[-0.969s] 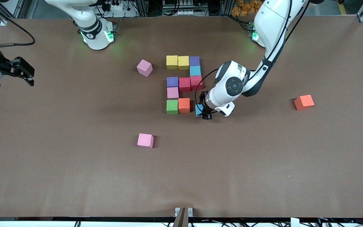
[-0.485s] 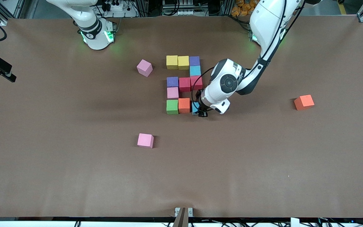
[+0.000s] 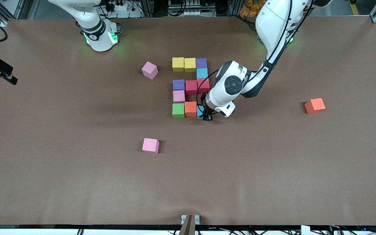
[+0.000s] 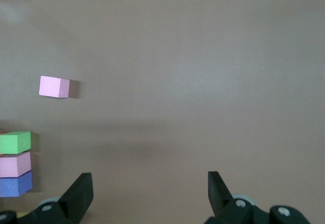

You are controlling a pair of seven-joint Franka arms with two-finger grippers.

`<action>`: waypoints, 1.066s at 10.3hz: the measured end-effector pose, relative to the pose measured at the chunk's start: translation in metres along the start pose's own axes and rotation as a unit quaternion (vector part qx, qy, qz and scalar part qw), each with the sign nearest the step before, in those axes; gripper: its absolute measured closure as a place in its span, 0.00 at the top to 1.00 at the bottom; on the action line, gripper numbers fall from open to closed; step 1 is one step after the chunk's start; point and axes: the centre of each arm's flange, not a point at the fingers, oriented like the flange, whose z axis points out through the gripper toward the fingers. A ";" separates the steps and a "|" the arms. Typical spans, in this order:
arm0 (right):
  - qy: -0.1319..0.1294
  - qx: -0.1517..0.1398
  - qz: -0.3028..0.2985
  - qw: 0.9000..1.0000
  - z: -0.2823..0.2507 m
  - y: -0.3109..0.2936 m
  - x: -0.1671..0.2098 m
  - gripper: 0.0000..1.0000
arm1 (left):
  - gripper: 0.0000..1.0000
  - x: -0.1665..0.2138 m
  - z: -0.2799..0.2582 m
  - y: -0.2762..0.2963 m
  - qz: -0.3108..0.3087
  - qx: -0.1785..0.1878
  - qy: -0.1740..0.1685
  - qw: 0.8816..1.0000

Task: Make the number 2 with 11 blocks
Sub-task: 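Lower the blue cube onto the orange cube with the left gripper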

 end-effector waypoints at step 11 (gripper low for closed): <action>-0.001 -0.001 0.012 1.000 0.000 0.013 -0.001 1.00 | 0.53 0.000 0.003 -0.008 0.012 -0.002 0.006 1.000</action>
